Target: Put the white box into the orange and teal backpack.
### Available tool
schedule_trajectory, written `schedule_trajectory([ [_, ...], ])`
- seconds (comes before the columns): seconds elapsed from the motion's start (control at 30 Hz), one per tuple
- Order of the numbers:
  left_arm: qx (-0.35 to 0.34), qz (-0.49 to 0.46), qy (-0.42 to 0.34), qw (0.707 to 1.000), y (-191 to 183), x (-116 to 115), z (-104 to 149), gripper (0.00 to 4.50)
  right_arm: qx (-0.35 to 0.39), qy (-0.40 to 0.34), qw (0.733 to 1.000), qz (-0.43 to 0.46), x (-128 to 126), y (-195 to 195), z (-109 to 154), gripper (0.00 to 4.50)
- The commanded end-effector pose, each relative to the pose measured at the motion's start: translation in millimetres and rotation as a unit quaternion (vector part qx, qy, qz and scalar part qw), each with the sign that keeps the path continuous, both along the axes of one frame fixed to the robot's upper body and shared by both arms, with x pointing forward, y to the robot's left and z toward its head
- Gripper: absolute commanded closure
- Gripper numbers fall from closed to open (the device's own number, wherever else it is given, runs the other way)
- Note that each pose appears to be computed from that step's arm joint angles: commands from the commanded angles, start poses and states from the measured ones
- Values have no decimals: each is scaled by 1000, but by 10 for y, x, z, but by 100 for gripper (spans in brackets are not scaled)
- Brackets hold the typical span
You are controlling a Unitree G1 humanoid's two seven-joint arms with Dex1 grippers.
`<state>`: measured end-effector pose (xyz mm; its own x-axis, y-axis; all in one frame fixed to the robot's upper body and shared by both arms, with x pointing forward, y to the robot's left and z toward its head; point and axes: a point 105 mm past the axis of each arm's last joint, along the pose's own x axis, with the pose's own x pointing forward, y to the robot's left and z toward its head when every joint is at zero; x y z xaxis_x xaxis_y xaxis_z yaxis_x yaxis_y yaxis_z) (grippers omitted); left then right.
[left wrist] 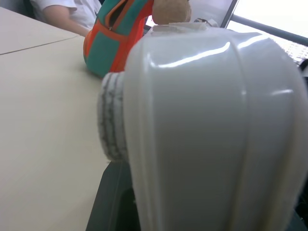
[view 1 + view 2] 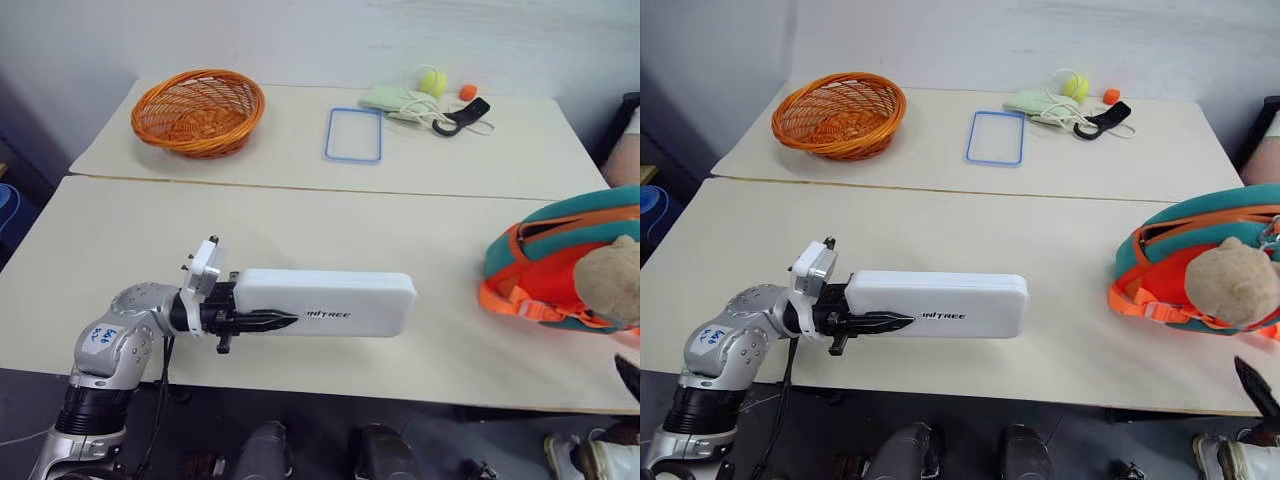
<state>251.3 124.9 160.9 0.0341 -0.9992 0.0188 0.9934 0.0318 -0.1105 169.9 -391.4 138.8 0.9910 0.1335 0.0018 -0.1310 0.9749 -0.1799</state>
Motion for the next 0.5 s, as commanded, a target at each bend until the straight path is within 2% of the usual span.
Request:
schedule_trajectory([
  [0.03,-17,14,-21,1000,63,19,129,321,4,-12,996,93,245,263,213,8],
  [0.07,-23,18,-19,999,69,27,144,321,9,-5,993,114,278,319,212,8],
  [0.17,-34,31,-15,999,91,42,190,321,15,6,983,184,436,587,243,68],
  [0.33,-42,58,-13,997,138,51,223,321,22,15,958,285,627,1092,260,243],
  [0.5,-49,89,-6,995,230,52,234,321,37,-13,944,328,751,1368,338,419],
])
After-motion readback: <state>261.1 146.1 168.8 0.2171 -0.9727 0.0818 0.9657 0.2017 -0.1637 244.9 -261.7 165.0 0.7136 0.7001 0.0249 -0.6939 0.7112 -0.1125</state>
